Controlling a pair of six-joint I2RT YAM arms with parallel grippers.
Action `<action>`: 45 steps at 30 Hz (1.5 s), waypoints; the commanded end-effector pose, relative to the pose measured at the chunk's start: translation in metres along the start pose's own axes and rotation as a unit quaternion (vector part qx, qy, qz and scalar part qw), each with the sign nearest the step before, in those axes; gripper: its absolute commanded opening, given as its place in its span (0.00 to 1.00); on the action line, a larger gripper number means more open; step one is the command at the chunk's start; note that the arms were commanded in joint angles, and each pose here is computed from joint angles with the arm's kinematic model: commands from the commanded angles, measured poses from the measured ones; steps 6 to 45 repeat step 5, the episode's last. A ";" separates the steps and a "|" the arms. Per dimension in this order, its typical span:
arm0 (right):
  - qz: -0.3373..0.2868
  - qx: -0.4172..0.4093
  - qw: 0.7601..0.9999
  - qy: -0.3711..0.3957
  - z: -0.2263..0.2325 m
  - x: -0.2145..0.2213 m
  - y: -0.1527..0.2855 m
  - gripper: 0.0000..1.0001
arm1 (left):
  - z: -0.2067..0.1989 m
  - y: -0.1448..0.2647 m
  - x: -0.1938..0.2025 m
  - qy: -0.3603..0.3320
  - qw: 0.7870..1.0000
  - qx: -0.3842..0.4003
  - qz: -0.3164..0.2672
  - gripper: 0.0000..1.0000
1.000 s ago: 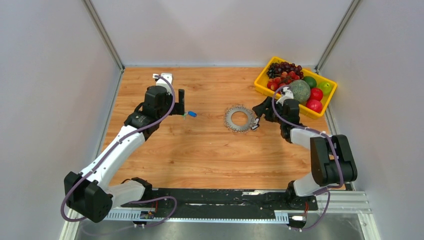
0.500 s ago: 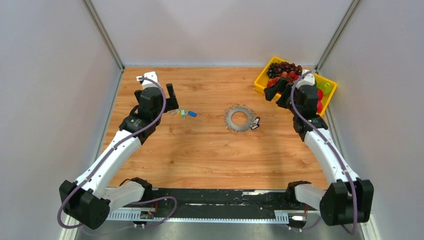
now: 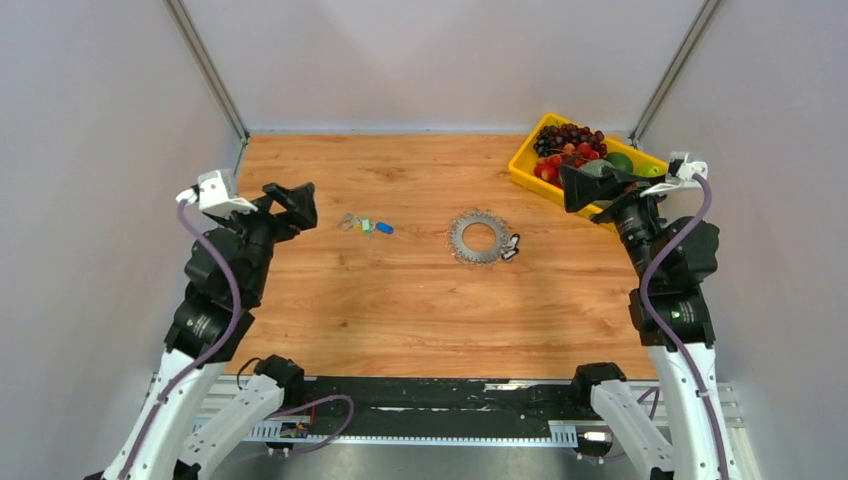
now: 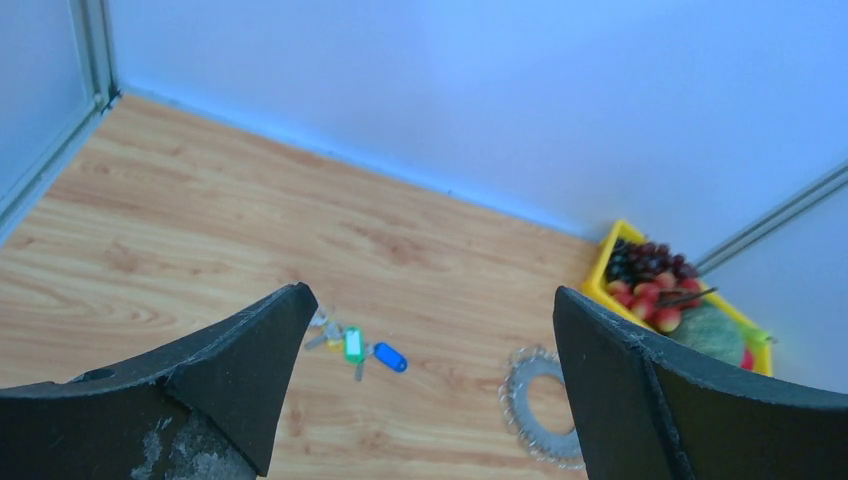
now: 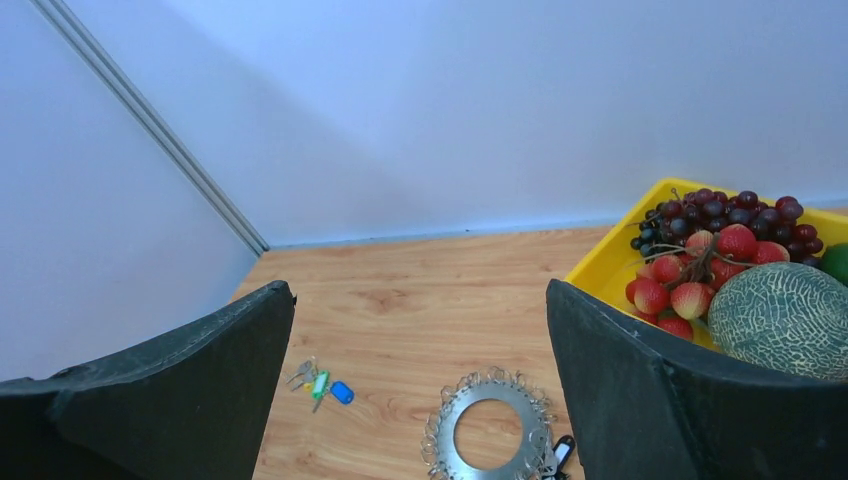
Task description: Remove the keys from the keyring
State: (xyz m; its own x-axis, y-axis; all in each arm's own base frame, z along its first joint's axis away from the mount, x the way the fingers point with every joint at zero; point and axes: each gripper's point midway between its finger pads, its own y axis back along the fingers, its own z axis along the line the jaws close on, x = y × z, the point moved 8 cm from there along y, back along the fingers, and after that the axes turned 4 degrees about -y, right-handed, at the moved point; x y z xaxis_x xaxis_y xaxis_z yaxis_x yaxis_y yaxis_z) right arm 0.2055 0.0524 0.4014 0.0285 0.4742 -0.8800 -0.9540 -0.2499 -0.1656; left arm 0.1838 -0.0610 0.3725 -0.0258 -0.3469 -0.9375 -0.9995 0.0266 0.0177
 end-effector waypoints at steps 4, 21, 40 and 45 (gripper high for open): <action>-0.015 0.003 1.000 0.005 0.004 -0.008 0.010 1.00 | 0.000 0.006 -0.010 -0.008 0.999 0.015 -0.037 1.00; -0.014 0.003 1.000 0.004 0.004 -0.008 0.010 1.00 | 0.001 0.006 -0.008 -0.013 0.999 0.016 -0.032 1.00; -0.014 0.003 1.000 0.004 0.004 -0.008 0.010 1.00 | 0.001 0.006 -0.008 -0.013 0.999 0.016 -0.032 1.00; -0.014 0.003 1.000 0.004 0.004 -0.008 0.010 1.00 | 0.001 0.006 -0.008 -0.013 0.999 0.016 -0.032 1.00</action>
